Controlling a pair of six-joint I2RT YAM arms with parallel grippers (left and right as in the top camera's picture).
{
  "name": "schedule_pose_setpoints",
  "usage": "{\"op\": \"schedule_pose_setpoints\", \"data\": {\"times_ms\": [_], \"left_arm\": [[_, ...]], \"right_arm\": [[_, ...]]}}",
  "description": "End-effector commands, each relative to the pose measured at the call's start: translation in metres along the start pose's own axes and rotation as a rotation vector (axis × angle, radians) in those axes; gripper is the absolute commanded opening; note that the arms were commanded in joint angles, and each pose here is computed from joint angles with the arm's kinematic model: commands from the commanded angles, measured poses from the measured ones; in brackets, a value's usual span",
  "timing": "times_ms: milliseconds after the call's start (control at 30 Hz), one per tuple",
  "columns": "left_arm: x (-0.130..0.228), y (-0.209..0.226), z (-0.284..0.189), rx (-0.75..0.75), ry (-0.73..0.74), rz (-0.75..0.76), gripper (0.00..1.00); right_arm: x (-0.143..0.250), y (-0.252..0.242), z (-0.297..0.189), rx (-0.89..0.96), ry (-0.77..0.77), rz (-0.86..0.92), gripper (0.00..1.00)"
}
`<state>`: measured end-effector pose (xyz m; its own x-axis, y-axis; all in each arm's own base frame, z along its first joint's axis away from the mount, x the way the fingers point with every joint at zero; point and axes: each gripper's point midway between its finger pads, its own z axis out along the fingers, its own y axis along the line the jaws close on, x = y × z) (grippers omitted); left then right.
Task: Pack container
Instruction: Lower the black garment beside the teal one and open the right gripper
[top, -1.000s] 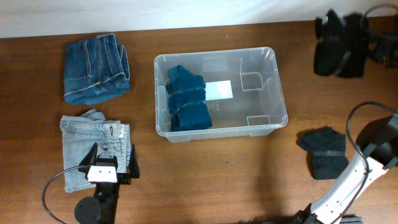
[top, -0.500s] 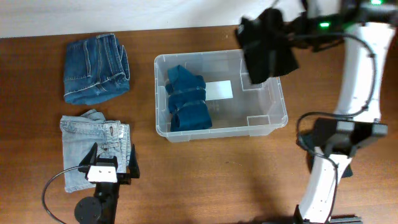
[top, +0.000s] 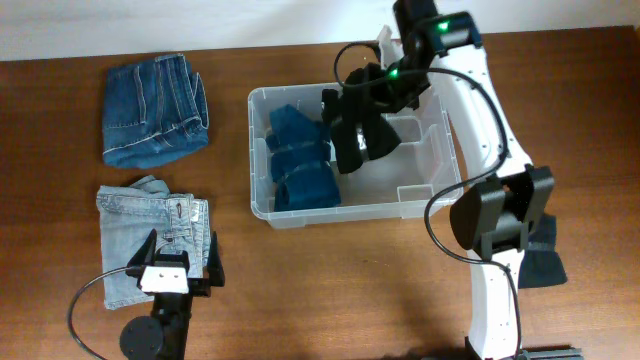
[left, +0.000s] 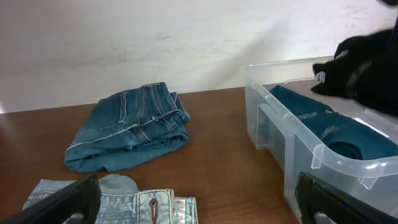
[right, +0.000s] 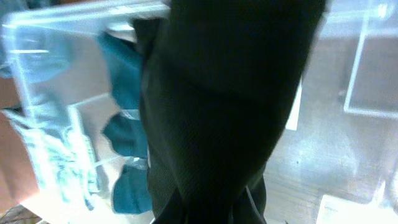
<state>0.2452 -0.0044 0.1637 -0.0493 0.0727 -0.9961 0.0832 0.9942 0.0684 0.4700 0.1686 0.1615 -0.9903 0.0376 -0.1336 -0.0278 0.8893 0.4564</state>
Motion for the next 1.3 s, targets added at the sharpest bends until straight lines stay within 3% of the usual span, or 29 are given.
{"op": "schedule_pose_setpoints", "data": {"times_ms": [0, 167, 467, 500, 533, 567, 633, 800, 833, 867, 933, 1100, 1267], "left_arm": [[0.002, -0.001, 0.000, 0.007, 0.001, 0.012, 0.99], [0.002, -0.001, 0.000, 0.007, 0.000, 0.012, 0.99], [0.002, -0.001, 0.000, 0.007, 0.000, 0.012, 0.99], [0.002, -0.001, 0.000, 0.007, 0.001, 0.012, 0.99], [0.002, -0.001, 0.000, 0.007, 0.000, 0.012, 0.99], [0.002, -0.001, 0.000, 0.007, 0.001, 0.012, 0.99], [0.002, -0.001, 0.000, 0.008, 0.000, 0.012, 0.99], [0.002, -0.001, 0.000, 0.007, 0.001, 0.012, 0.99], [0.002, -0.001, 0.000, 0.007, 0.001, 0.012, 0.99], [0.002, -0.001, 0.000, 0.008, 0.000, 0.012, 0.99], [0.002, -0.001, 0.000, 0.007, 0.001, 0.012, 0.99], [0.002, -0.001, 0.000, 0.007, 0.001, 0.012, 1.00], [0.002, -0.001, 0.000, 0.007, 0.000, 0.012, 0.99]], "right_arm": [[0.003, -0.006, 0.019, 0.024, 0.001, 0.035, 0.04], [0.016, -0.028, 0.048, 0.042, 0.053, 0.077, 0.04], [0.024, -0.033, 0.050, 0.064, 0.081, 0.039, 0.05], [0.023, -0.035, 0.050, 0.077, 0.079, 0.036, 0.15], [0.023, -0.038, 0.050, 0.091, 0.078, 0.015, 0.54], [0.024, -0.042, 0.050, 0.112, 0.080, 0.017, 0.67], [0.019, -0.052, 0.042, 0.187, 0.057, 0.009, 0.70], [-0.004, -0.039, 0.019, 0.191, -0.028, -0.116, 0.70], [-0.003, -0.039, 0.020, 0.191, -0.026, -0.120, 0.62], [-0.002, -0.037, 0.020, 0.190, -0.022, -0.122, 0.46], [0.005, -0.029, 0.027, 0.189, 0.000, -0.139, 0.04], [0.013, -0.009, 0.064, 0.174, 0.005, -0.210, 0.04], [0.031, -0.031, 0.102, 0.209, 0.050, -0.203, 0.04]]}}
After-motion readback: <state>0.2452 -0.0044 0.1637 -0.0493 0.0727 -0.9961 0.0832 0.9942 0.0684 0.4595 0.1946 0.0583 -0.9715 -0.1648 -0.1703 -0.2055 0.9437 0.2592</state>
